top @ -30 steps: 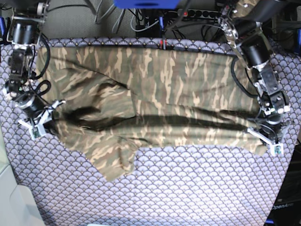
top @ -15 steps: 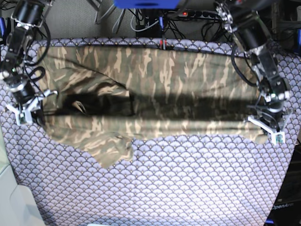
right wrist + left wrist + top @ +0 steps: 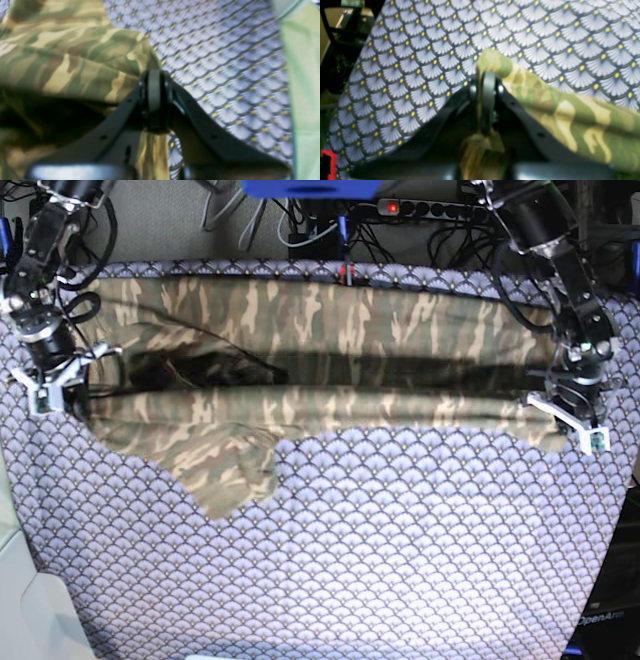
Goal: Fold the T-shirt properly
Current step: 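Lift the hem edge with both grippers and fold it toward the fold line, then drag the folded camouflage strip with both grippers toward the robot's base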
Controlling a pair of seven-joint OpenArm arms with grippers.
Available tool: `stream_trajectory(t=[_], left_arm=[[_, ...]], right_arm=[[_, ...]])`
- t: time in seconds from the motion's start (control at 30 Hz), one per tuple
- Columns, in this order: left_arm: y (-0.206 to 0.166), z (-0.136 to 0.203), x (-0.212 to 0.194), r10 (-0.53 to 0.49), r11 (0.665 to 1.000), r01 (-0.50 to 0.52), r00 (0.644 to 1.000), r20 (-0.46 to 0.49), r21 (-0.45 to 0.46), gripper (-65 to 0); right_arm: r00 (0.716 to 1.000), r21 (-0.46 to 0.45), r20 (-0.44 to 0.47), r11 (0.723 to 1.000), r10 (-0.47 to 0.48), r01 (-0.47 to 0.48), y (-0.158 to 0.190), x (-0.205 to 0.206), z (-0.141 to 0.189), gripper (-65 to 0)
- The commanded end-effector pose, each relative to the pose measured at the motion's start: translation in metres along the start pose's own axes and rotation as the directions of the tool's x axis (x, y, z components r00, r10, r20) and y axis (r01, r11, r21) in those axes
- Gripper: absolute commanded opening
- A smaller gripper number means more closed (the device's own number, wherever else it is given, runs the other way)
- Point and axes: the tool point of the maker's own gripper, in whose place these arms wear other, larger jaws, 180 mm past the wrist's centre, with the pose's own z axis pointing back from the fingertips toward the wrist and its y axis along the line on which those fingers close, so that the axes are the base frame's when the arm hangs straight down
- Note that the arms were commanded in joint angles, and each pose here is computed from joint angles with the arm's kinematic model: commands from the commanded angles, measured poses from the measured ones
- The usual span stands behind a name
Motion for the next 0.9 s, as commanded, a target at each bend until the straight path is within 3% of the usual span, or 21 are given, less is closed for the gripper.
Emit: stream_trajectory(t=[0.0, 0.4, 0.7, 0.87], left_arm=[[0.008, 0.004, 0.02, -0.01, 1.0, 0.008, 0.998, 0.064, 0.025, -65.0], [0.011, 0.015, 0.011, -0.028, 0.999, 0.027, 0.998, 0.057, 0.031, -65.0], [0.014, 0.027, 0.002, 0.019, 1.0, -0.018, 0.998, 0.063, -0.013, -65.0], [0.013, 0.028, -0.003, 0.025, 1.0, -0.024, 0.998, 0.053, -0.02, -65.0]], right_arm=[[0.999, -0.043, 0.048, 0.999, 0.01, -0.008, -0.013, 0.013, 0.007, -65.0], [1.0, -0.041, -0.015, 0.999, -0.017, 0.016, -0.001, -0.016, 0.031, -65.0], [0.997, -0.032, -0.054, 0.998, -0.051, 0.049, 0.011, -0.035, 0.04, -65.0], [0.995, -0.071, -0.063, 0.995, -0.076, 0.072, 0.004, -0.041, 0.048, -65.0]])
